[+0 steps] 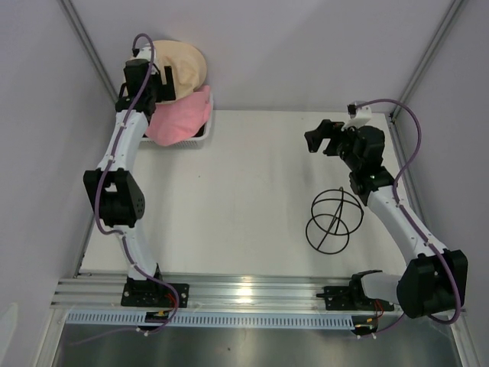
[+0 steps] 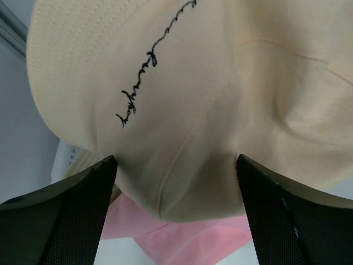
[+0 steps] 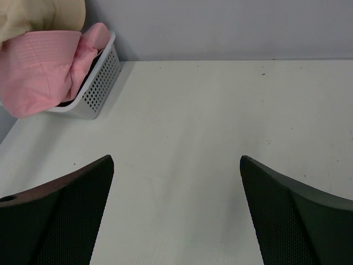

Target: Stack the hats

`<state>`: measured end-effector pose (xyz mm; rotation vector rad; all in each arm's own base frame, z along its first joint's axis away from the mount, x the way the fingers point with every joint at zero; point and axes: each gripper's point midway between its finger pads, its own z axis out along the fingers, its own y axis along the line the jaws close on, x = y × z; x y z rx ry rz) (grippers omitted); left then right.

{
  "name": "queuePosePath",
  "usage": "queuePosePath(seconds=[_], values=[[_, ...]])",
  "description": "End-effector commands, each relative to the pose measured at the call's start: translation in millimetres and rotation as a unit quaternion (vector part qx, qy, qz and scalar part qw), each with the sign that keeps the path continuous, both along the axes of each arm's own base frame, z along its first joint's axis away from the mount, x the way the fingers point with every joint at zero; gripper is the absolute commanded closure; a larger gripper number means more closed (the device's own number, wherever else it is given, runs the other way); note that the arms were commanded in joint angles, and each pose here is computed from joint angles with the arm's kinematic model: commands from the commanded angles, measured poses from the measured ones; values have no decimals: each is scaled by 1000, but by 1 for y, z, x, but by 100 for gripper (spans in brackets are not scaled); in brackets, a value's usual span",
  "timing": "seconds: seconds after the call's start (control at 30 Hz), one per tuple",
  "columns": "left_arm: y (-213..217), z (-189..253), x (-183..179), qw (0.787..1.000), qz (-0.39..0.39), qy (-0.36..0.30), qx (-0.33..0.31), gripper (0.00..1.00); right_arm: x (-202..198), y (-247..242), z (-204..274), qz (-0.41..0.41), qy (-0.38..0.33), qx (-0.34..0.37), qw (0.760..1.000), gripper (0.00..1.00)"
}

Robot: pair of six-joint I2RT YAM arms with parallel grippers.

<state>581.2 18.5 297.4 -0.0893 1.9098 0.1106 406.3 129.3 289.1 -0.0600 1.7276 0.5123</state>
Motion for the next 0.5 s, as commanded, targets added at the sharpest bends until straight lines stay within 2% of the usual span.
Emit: queuePosePath(seconds=[0.0,0.03,0.07,0.13,0.17,0.23,0.27,0.3,0.4,0.47], values=[[2,20,18,998,-22,-34,46,9,8,5,30,-3,-39,15,999,0],[2,20,20,998,-21,-36,47,14,9,5,29,-4,-38,15,999,1],[21,18,22,998,-5,-33,46,25,9,6,31,-5,-39,16,999,1],[24,18,24,998,1,-34,44,42,8,7,33,-5,-39,13,999,1],[26,19,24,999,6,-35,41,62,7,6,33,-9,-41,12,999,1],[27,28,20,998,10,-44,38,79,4,3,37,-14,-45,9,999,0],[28,33,18,998,12,-49,34,96,4,1,38,-21,-47,8,999,1],[27,47,12,998,13,-60,32,99,2,0,40,-22,-48,7,999,0],[16,77,-3,996,-10,-83,16,99,-1,-4,41,-31,-49,4,998,1],[3,117,-23,992,-39,-119,-2,99,-2,-10,42,-48,-48,2,998,1]])
